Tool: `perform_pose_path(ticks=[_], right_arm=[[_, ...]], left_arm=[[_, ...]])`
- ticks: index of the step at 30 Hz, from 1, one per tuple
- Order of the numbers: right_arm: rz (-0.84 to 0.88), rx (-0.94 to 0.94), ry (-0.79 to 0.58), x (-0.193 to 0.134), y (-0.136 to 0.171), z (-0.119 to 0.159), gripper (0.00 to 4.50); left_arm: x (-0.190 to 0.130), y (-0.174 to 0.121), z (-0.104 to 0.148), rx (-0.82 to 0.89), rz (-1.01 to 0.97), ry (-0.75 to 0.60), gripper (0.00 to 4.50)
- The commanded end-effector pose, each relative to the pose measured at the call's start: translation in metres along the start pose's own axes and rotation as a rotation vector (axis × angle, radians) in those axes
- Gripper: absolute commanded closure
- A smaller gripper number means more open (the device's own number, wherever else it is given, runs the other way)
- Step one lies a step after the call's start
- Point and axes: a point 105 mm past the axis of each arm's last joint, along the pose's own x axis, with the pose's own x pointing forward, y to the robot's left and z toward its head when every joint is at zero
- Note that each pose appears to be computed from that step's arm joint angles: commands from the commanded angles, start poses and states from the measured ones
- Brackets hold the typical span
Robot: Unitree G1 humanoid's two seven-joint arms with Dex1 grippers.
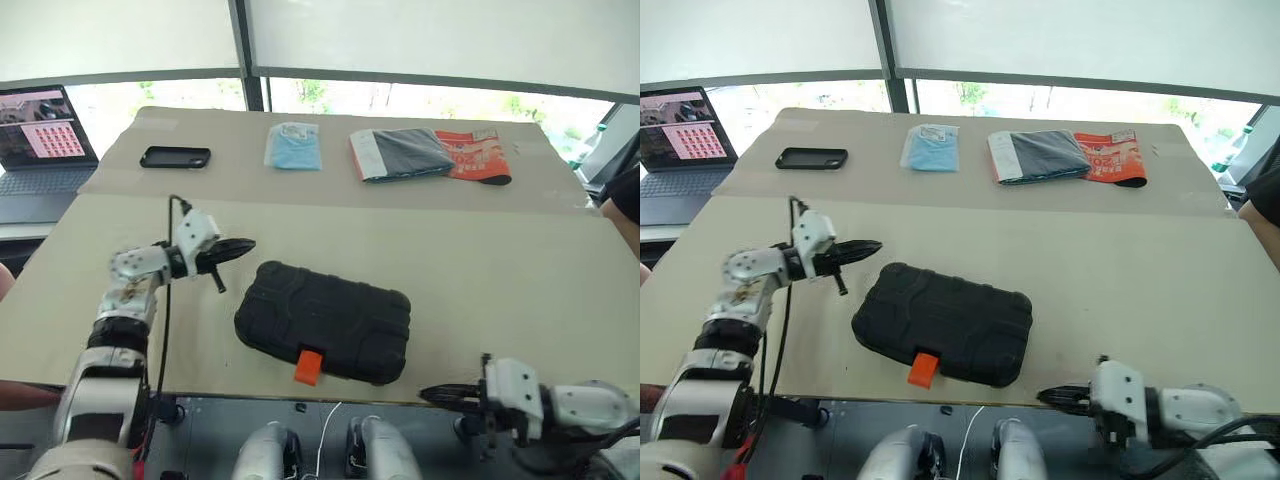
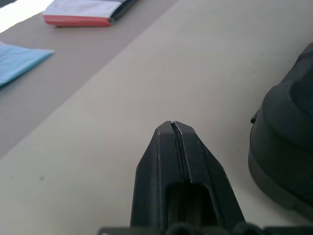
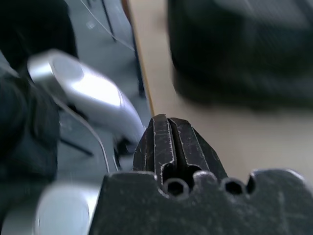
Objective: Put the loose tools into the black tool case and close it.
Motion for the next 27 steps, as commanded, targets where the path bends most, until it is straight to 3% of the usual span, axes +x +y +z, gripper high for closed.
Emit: perform_pose_path(ticks=[1,4,8,12,23,27], right_arm=[[0.033,0.010,0.015,0.014,-0.001,0.005,4.42],[0.020,-0.090,0.024,0.025,-0.013,0.007,4.42],[-0.060,-0.209,0.038,0.032,-0.040,0.005,4.42],[-0.191,-0.322,0.023,0.035,-0.078,0.014,4.42],[-0.482,-0.293,0.002,0.029,-0.162,0.013,4.42],[-0.483,-0.288,0.001,0.019,-0.163,0.008,4.42]], left_arm=[[0.001,-0.006,-0.001,0.000,-0.093,0.021,4.50],[0.002,-0.013,-0.004,0.010,-0.157,0.039,4.50],[-0.003,-0.004,-0.017,-0.020,-0.097,0.116,4.50],[-0.017,-0.014,-0.019,-0.056,-0.136,0.056,4.50],[-0.050,-0.037,-0.022,-0.129,0.021,-0.003,4.50],[-0.063,-0.034,-0.008,-0.225,0.079,-0.111,4.50]])
